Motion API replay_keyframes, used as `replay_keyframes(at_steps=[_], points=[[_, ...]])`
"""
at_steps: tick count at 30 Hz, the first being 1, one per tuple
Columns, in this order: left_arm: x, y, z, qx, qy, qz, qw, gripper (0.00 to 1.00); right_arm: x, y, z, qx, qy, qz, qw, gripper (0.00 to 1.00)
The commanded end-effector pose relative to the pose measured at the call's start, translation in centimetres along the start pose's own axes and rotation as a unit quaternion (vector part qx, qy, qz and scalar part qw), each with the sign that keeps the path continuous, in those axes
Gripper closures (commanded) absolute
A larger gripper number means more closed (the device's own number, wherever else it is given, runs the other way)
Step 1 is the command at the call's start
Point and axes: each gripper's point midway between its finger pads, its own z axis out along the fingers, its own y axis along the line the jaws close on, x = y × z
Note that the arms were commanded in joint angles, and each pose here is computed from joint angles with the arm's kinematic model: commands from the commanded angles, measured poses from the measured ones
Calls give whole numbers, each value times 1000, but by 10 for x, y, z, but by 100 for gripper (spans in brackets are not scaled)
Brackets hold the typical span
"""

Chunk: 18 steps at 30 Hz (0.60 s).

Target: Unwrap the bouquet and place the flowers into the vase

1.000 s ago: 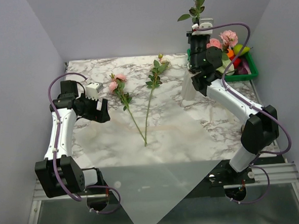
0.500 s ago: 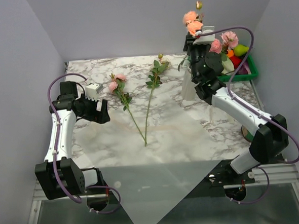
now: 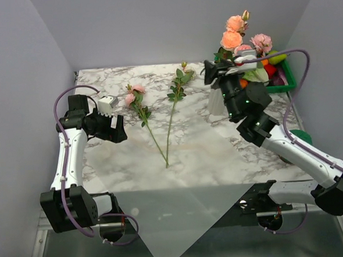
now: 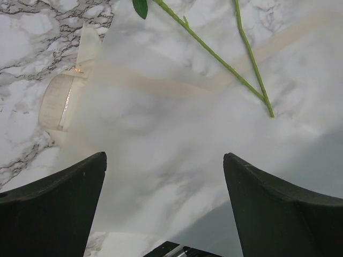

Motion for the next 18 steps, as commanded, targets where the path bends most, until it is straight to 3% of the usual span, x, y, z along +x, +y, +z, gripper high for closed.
replay_keyframes(at_steps=[1, 5, 7, 8, 13, 18], points=[[-4, -4, -3, 6, -15, -9, 1000, 1, 105, 45, -13, -48, 168, -54, 983, 36], [-4, -1, -5, -8, -13, -11, 1000, 1, 180, 59, -23, -29, 298, -62, 952, 34], [-3, 0, -6, -10, -13, -9, 1000, 1, 191, 70, -19, -33, 322, -54, 945, 33], [-3, -1, -7, -11, -15, -7, 1000, 1, 225, 70, -26, -24, 366, -68, 928, 33], [-1, -1, -7, -11, -14, -3, 1000, 1, 285, 77, -19, 22, 443, -100, 891, 31], [-1, -3, -9, -10, -17, 2, 1000, 1, 324, 88, -7, 35, 482, -59, 874, 20]])
